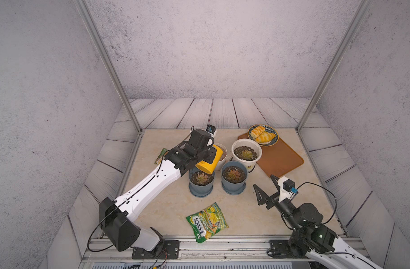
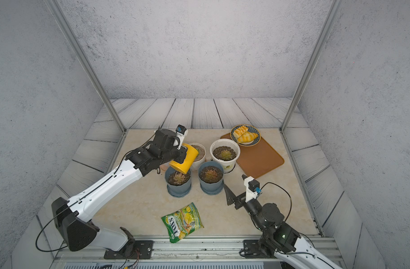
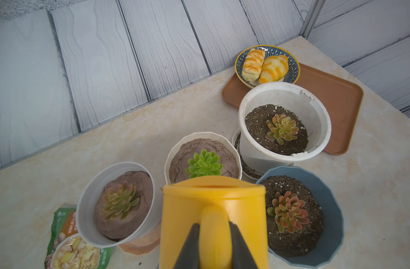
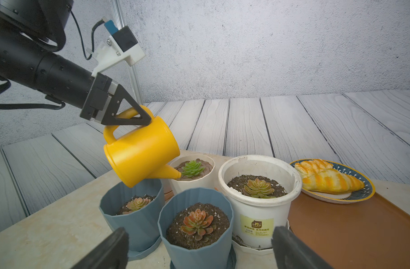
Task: Water the succulent around the soil edge
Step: Water the soil of the potted plant with water.
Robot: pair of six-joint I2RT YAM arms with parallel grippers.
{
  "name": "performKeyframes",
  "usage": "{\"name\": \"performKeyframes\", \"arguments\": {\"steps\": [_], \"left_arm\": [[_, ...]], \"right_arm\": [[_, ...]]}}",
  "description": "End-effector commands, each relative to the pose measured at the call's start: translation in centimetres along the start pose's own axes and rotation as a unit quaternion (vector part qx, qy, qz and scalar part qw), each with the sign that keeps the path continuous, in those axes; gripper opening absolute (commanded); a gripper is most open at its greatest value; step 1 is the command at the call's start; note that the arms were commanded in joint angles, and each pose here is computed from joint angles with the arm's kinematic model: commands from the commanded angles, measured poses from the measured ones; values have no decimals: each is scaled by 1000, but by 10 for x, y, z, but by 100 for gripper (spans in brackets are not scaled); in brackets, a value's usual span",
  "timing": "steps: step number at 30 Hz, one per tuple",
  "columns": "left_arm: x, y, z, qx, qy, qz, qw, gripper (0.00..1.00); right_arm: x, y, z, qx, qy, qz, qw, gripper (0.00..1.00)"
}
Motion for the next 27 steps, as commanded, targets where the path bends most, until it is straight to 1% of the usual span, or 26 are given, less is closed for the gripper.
{"name": "performKeyframes", "arguments": {"steps": [1,7,15,24,27], "left_arm": [[-7,2,14,-23,11,-19,999,0],[-13,-4,19,-27,15,-31,999,0],[-22,-17,34,-29,11,-42,999,0],[-16,-41,41,-22,-20,-4,1000,0],[-17,-47,44,-20,-27,-1,999,0]], "right_arm": [[-2,2,2,-6,2,-5,1000,99],[-2,2,2,-6,2,-5,1000,99],[-2,2,2,-5,3,-6,1000,99],[-2,2,2,-6,3,-5,1000,99],[-2,2,3,-6,3,-4,1000,99]]}}
Point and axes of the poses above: each gripper's point midway between its finger pads, its own y axis back along the fingers, its own x axis along the line the jaws close on, z = x × y, the point moved 2 cm from there along y, back along the fingers, and after that the axes turned 8 degrees about y, right-handed, at the moved point
